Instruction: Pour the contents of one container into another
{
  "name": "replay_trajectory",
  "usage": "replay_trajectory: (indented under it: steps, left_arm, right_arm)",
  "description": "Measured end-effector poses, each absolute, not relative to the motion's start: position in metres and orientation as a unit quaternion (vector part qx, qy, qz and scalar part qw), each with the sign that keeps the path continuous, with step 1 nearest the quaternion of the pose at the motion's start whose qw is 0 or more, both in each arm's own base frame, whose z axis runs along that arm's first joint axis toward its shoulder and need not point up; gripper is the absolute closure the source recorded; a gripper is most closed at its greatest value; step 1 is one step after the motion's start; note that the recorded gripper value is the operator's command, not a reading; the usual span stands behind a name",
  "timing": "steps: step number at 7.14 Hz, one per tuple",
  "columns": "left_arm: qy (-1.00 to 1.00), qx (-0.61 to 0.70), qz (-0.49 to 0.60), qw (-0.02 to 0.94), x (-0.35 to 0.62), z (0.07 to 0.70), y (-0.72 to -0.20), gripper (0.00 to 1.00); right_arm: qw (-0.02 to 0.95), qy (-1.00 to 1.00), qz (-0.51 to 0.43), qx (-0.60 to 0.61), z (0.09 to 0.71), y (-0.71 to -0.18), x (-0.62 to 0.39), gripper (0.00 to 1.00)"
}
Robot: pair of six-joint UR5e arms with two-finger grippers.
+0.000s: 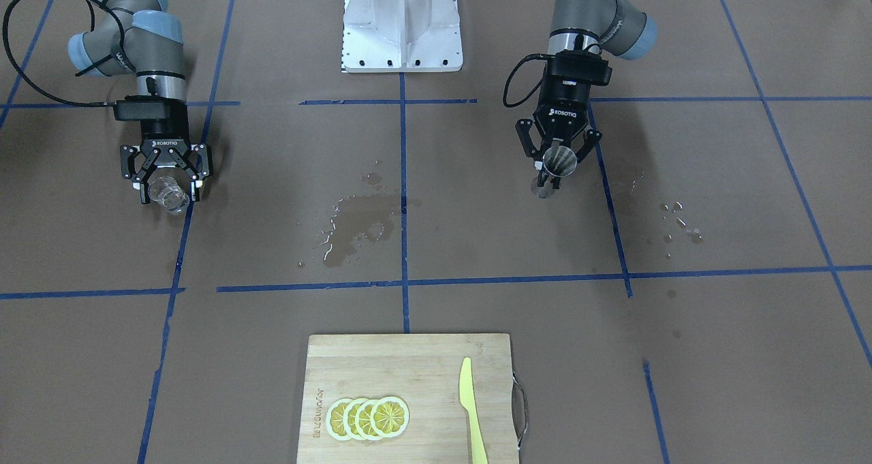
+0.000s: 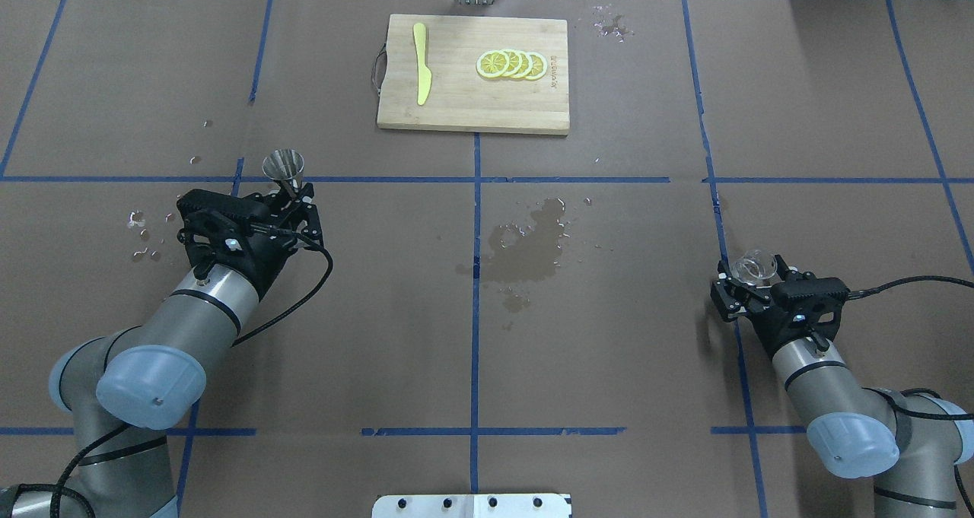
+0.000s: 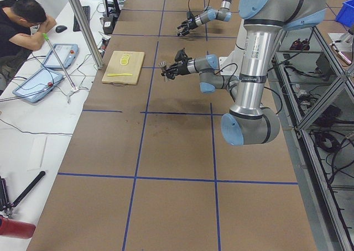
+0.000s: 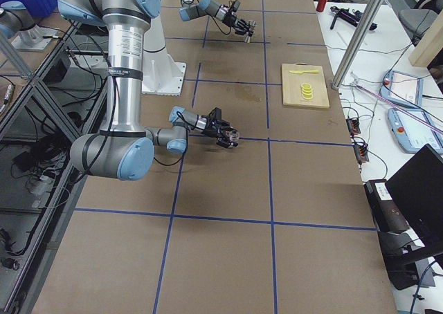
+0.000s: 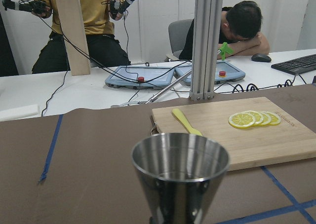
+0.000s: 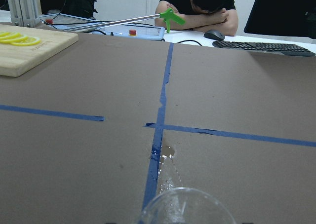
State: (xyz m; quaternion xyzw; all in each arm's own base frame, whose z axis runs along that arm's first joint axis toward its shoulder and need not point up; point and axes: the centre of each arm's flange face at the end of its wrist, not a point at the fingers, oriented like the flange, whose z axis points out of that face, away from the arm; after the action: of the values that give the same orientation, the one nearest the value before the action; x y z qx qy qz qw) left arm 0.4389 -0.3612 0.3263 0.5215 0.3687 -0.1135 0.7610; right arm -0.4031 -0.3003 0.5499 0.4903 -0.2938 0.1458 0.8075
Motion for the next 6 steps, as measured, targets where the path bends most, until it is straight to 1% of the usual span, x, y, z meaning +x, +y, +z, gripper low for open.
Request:
replay_trajectory:
  steps: [1,3,5,6]
  left_arm:
    - [0.367,0.521,-0.113,0.762,0.4402,0.3287,-0.3616,1.0]
    - [0.366,0.521,-0.112,0.763,0.4414,0.3303,-0.3618,1.0]
    - [0.366,0.521,-0.112,0.763,0.4422,0.3297,-0.3615,1.0]
    - [0.367,0.521,-0.112,0.763,0.4424,0.3289,-0.3615,1.0]
  right_arm:
    - [0.807,-0.295,0.146,0.49,0.5492,-0.3005,-0.4041,0.34]
    - [0.806,-0.298,0.147,0.489,0.5463,-0.301,-0.4068,0.78]
    - [0.807,-0.296,0.144,0.491,0.5443,-0.3025,-0.4072,1.0]
    - [0.806,-0.297,0.143,0.491,0.5405,-0.3048,-0.4058,1.0]
